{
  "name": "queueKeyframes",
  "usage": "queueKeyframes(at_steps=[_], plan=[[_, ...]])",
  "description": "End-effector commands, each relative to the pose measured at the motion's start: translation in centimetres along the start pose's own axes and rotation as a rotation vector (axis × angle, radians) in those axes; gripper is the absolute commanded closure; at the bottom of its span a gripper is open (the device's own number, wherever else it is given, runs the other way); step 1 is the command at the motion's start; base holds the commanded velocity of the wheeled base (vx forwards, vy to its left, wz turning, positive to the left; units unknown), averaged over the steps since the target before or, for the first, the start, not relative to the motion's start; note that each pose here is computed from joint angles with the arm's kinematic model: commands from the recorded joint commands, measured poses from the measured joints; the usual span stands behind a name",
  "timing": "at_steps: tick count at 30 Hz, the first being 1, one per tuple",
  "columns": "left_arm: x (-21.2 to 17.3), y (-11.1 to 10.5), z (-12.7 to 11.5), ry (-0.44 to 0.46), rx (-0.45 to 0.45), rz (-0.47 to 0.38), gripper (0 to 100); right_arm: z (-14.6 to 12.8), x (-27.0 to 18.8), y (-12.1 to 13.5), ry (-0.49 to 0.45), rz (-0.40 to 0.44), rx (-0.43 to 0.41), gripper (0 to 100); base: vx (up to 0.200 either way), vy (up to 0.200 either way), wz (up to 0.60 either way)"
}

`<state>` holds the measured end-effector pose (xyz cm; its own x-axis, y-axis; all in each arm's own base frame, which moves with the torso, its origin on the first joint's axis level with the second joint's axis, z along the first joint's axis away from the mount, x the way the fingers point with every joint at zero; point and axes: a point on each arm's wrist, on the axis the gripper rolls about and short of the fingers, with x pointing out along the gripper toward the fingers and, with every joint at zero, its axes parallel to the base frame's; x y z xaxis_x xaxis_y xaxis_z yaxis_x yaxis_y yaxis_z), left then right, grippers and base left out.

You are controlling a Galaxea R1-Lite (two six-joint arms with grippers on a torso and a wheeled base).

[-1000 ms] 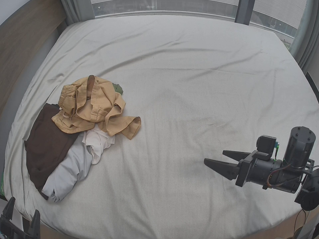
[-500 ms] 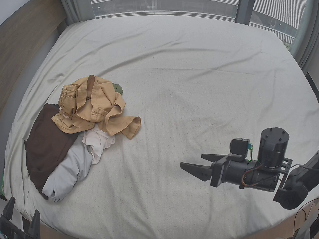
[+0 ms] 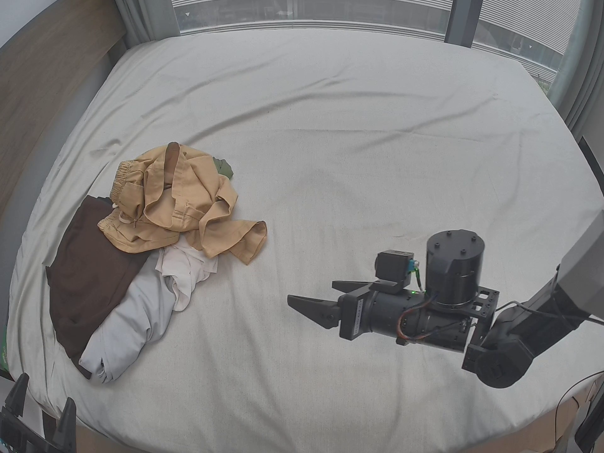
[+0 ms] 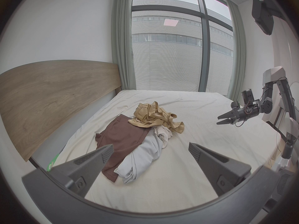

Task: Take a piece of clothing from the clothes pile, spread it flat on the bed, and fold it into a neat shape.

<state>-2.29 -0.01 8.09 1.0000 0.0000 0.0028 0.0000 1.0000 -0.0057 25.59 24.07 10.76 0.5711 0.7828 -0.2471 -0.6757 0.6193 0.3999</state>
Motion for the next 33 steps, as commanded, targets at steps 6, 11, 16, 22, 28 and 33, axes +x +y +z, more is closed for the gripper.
queueKeyframes(at_steps=[6, 11, 16, 22, 28, 33], plan=[[0.0, 0.0, -0.5, 0.001, 0.000, 0.000, 0, -0.3, 4.0, -0.5, 0.012, 0.005, -0.001, 0, 0.000, 0.000, 0.00], [0.0, 0.0, -0.5, 0.001, 0.000, 0.000, 0, 0.3, 5.2, -0.9, 0.016, -0.006, 0.004, 0, 0.000, 0.000, 0.00], [0.0, 0.0, -0.5, 0.001, 0.000, 0.000, 0, 0.7, 6.2, -1.0, 0.014, -0.009, 0.006, 0, 0.000, 0.000, 0.00], [0.0, 0.0, -0.5, 0.001, 0.000, 0.000, 0, 0.2, 8.1, -1.6, 0.009, -0.038, 0.005, 0, 0.000, 0.000, 0.00], [0.0, 0.0, -0.5, 0.001, 0.000, 0.000, 0, 0.0, 10.1, -2.3, -0.012, -0.060, 0.003, 0, 0.000, 0.000, 0.00], [0.0, 0.0, -0.5, 0.001, -0.002, 0.000, 0, 0.1, 11.4, -2.5, -0.004, -0.081, 0.005, 0, 0.000, 0.000, 0.00]])
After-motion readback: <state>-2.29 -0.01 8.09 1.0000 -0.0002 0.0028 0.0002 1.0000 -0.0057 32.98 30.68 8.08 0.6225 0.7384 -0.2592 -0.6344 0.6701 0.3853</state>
